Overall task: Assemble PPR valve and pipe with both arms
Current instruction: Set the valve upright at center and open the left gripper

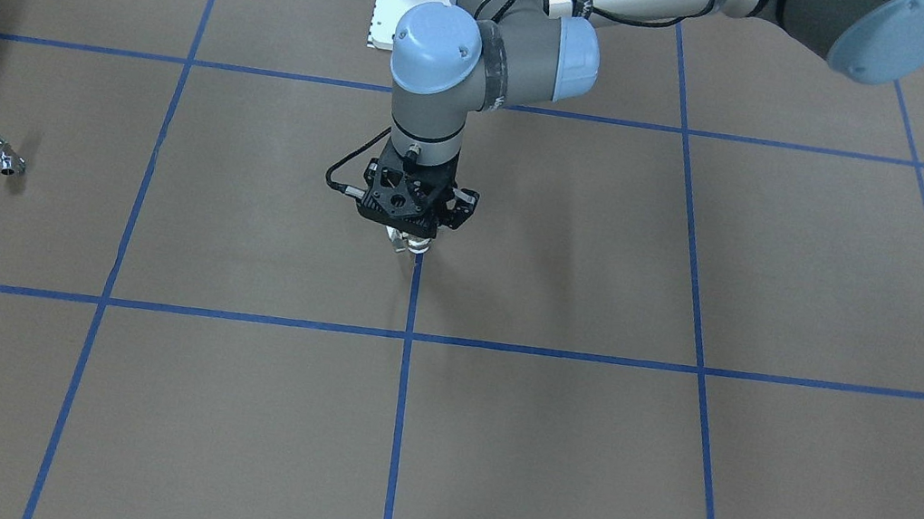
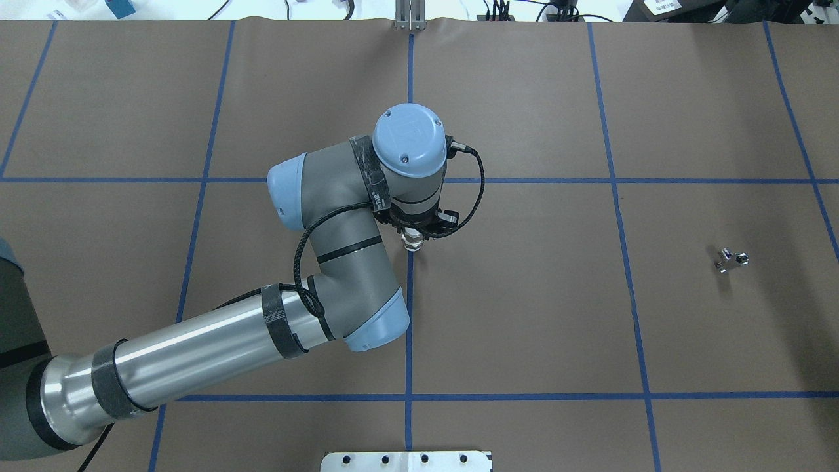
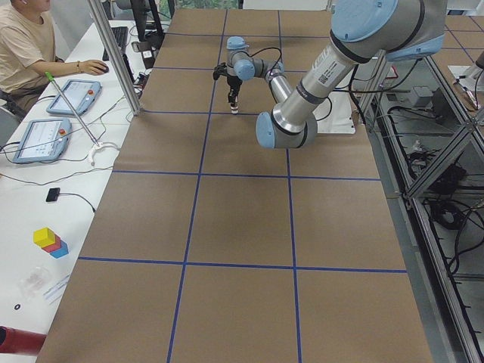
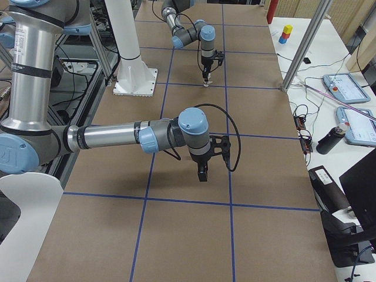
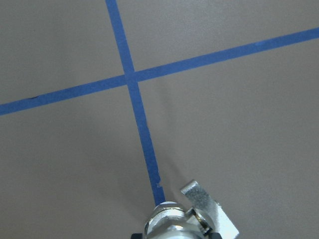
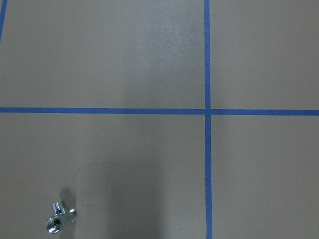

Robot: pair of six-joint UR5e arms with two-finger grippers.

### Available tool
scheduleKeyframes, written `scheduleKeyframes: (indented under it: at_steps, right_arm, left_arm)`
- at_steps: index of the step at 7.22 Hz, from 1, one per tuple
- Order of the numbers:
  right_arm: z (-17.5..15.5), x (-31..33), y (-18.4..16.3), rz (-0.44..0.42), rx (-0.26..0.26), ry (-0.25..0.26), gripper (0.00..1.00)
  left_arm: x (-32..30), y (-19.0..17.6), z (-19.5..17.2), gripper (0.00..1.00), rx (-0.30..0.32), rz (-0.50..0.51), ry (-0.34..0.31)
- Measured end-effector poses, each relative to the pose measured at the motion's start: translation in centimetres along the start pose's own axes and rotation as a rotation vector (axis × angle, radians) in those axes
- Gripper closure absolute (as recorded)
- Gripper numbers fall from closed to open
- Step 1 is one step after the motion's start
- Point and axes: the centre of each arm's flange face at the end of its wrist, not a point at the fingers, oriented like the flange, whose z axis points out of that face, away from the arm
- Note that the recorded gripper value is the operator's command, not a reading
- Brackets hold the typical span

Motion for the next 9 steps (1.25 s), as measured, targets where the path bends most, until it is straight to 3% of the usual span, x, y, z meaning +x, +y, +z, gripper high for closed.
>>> scheduleKeyframes:
  at_steps: [2,3,4,7,9]
  right_arm:
    - [0.0,0.0,0.0,0.001,0.000,0.000,0.00]
    - [0.0,0.0,0.0,0.000,0.000,0.000,0.00]
    - [0.0,0.0,0.0,0.000,0.001,0.000,0.00]
    - [-0.1,-0.2,-0.2,-0.002,0.003,-0.001,0.00]
    - [-0.2,-0.4,-0.2,-0.001,0.003,-0.009,0.00]
  left_arm:
    - [-0.3,0.1,0.3,0.41,0.007,0.004,0.010]
    - [-0.4,0.1,0.4,0.11,0.008,0.004,0.012]
    - [-0.4,0.1,0.4,0.01,0.009,0.005,0.013]
    - [-0.7,-0.7,-1.6,0.00,0.029,0.006,0.036]
    - [-3.7,-0.9,-6.7,0.00,0.031,0.018,0.061]
